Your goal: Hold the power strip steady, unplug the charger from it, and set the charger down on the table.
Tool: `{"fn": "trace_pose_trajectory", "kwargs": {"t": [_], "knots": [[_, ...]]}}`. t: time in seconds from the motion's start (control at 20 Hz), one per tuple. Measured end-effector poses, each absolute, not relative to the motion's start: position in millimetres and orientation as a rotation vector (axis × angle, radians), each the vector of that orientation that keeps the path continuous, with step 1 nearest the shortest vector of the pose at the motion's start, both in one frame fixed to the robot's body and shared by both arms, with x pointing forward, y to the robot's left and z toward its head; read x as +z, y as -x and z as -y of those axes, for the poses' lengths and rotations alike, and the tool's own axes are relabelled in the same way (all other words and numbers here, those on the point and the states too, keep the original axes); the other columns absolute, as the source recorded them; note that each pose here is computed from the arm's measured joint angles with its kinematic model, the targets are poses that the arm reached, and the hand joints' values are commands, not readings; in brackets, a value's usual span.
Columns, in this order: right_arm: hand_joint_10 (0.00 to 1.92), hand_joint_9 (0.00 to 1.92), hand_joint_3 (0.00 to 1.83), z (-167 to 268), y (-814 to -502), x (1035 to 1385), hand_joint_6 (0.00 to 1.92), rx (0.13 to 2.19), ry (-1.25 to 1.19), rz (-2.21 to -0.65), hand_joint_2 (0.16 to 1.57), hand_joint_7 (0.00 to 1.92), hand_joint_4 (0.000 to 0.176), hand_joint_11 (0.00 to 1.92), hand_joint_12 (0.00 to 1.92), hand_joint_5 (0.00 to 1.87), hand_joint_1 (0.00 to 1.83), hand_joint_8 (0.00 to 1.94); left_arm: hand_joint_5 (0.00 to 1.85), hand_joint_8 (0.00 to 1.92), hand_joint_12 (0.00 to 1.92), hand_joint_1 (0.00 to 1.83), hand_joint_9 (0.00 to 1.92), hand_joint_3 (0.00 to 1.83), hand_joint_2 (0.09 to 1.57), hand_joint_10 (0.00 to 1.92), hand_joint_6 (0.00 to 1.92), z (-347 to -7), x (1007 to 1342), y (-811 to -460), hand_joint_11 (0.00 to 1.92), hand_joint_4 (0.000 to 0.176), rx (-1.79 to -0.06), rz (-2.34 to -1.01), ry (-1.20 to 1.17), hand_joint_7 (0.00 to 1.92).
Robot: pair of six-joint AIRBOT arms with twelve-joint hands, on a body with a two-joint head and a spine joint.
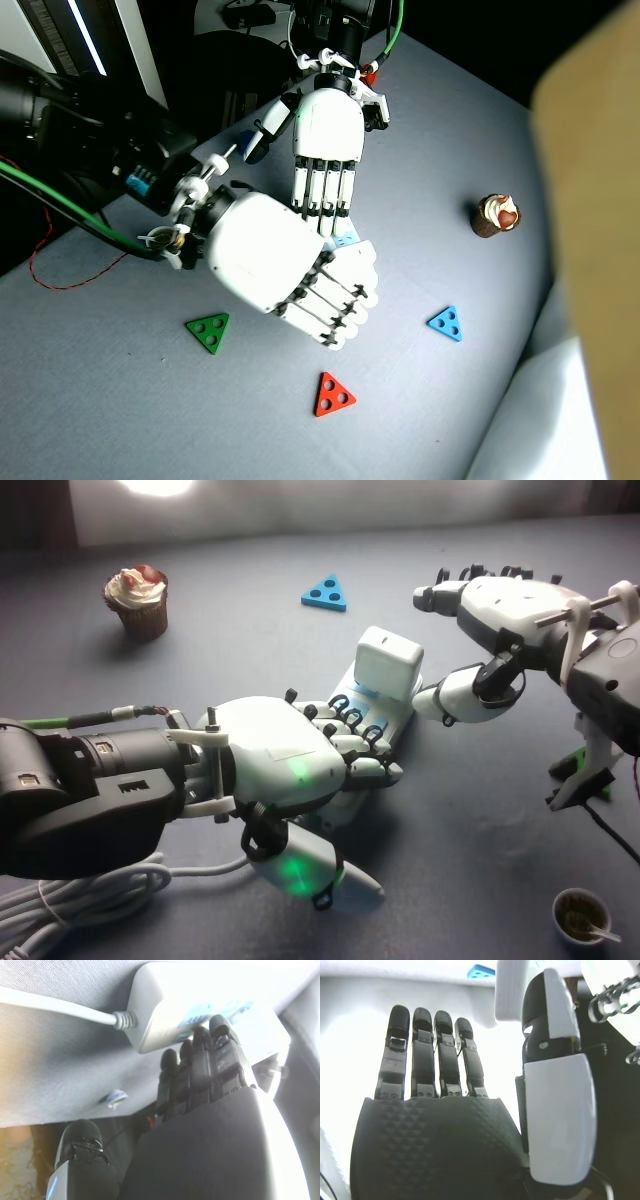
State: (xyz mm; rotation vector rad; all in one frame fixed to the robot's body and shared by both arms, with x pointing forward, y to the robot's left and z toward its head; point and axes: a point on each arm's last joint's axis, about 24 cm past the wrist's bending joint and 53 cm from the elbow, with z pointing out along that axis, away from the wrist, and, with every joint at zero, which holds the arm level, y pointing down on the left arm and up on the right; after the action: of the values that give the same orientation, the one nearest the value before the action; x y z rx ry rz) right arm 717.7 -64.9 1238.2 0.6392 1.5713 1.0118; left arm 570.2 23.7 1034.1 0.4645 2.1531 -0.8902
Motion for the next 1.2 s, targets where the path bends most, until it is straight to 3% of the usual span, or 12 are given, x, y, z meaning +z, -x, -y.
{"fn": "trace_pose_trajectory", "kwargs": {"t": [0.75,1.0,1.2], "knots": [[0.01,0.36,0.00,36,-731,1233,0.00,1.052,-0.680,-1.584,1.06,0.37,0.000,0.05,0.75,0.37,1.02,0.01,0.15,0.00,0.21,0.05,0.16,0.00,1.05,0.00,0.00,-24,1035,-571,0.03,0.000,-0.891,-2.154,-0.461,0.17],[0.01,0.54,0.00,28,-731,1238,0.00,1.072,-0.677,-1.580,1.06,0.55,0.000,0.21,0.73,0.52,1.03,0.00,0.16,0.00,0.24,0.05,0.17,0.00,1.04,0.00,0.00,-24,1034,-571,0.06,0.000,-0.891,-2.156,-0.458,0.18],[0.01,0.58,0.00,28,-730,1238,0.01,1.073,-0.675,-1.581,1.06,0.58,0.000,0.22,0.72,0.54,1.01,0.01,0.17,0.00,0.25,0.06,0.18,0.00,1.05,0.00,0.00,-24,1033,-570,0.06,0.000,-0.888,-2.162,-0.460,0.18]]}}
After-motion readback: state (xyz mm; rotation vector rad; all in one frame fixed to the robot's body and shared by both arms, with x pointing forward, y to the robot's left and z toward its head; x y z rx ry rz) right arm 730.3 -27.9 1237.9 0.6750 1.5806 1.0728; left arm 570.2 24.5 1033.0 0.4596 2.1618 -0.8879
